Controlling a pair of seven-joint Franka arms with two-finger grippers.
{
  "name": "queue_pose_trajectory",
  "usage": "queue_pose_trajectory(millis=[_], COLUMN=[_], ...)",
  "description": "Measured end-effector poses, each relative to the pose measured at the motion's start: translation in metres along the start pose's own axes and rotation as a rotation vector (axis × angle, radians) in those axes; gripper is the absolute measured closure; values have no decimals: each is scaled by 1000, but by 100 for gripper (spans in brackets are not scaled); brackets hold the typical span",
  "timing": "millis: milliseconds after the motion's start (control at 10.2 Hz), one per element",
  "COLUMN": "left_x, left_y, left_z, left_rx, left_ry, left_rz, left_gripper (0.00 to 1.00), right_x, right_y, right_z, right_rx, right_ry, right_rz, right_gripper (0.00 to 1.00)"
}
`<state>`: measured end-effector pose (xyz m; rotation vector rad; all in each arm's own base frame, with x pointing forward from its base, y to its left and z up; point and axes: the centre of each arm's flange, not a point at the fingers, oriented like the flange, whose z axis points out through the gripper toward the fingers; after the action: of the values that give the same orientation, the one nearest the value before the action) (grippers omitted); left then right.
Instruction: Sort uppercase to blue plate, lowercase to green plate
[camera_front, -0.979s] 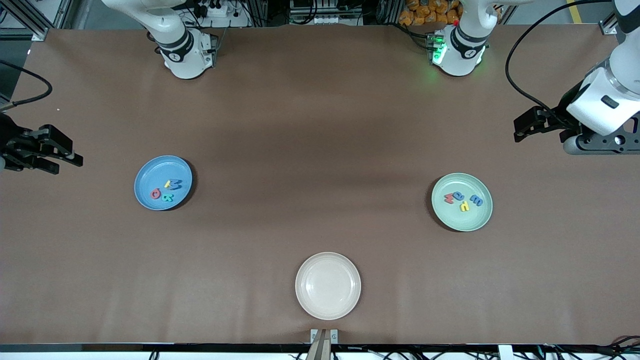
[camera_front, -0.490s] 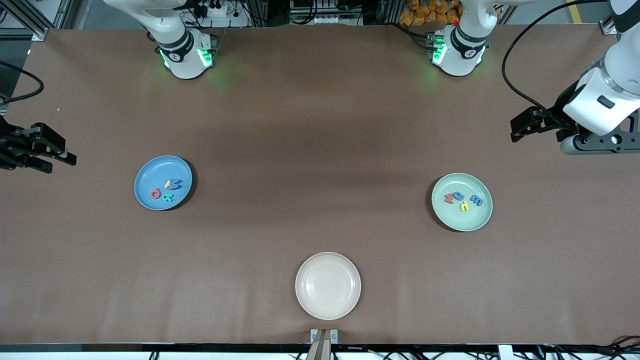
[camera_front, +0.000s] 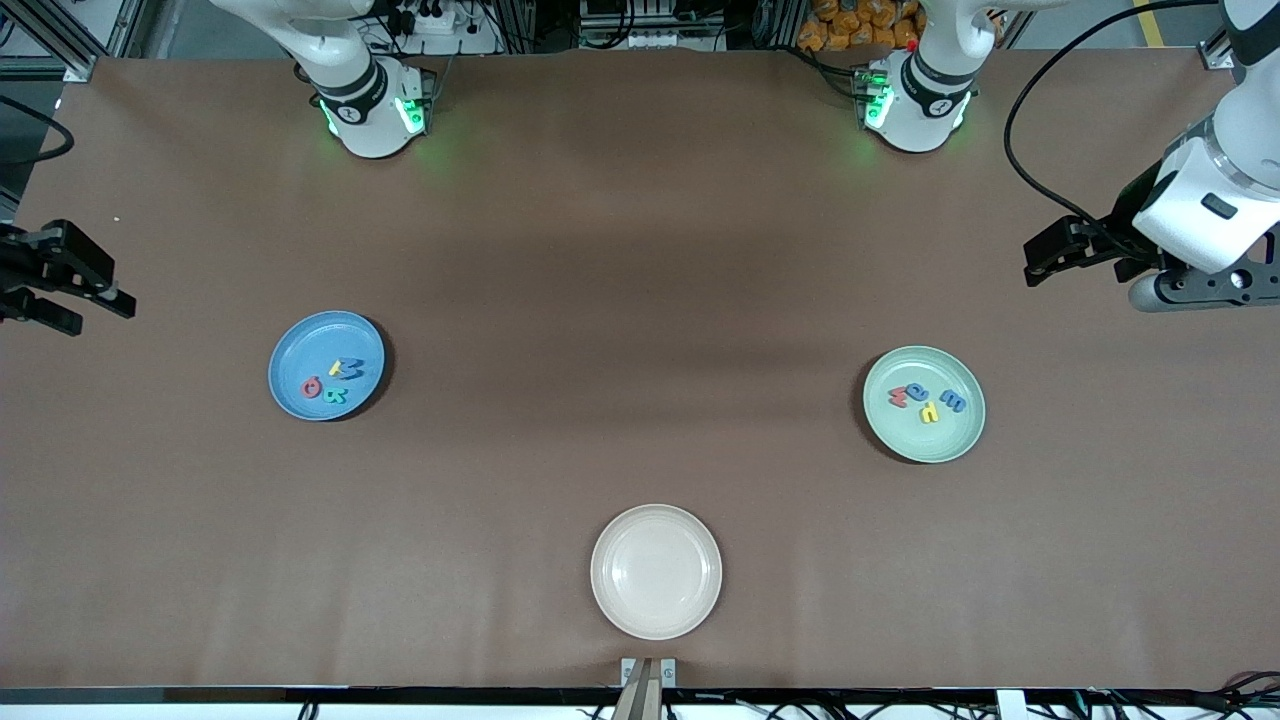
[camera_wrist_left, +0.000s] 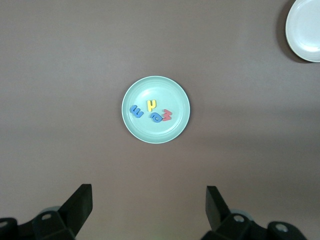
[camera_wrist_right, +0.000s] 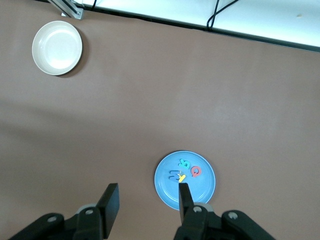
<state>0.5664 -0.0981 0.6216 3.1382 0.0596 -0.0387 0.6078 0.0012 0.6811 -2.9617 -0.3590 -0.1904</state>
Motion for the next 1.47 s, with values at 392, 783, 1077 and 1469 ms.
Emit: queue_pose_trajectory(millis=[392,783,1077,1469], left_x=[0,0,0,0], left_y=[-2,-2,-2,-2], left_z=[0,0,0,0], left_rx=[0,0,0,0], left_ry=[0,1,1,1], left_rz=[-3,-3,-4,-4], left_gripper=[0,0,0,0], right_x=[-22,-53,-65,-78], right_y=[4,-3,-5,-9], right_z=[0,-7,-8,-5], right_rx=[-132,-166,-166,-171], right_ry=[-20,-61,-101,-104], right_rz=[13,70,84,87], right_gripper=[45,44,43,43])
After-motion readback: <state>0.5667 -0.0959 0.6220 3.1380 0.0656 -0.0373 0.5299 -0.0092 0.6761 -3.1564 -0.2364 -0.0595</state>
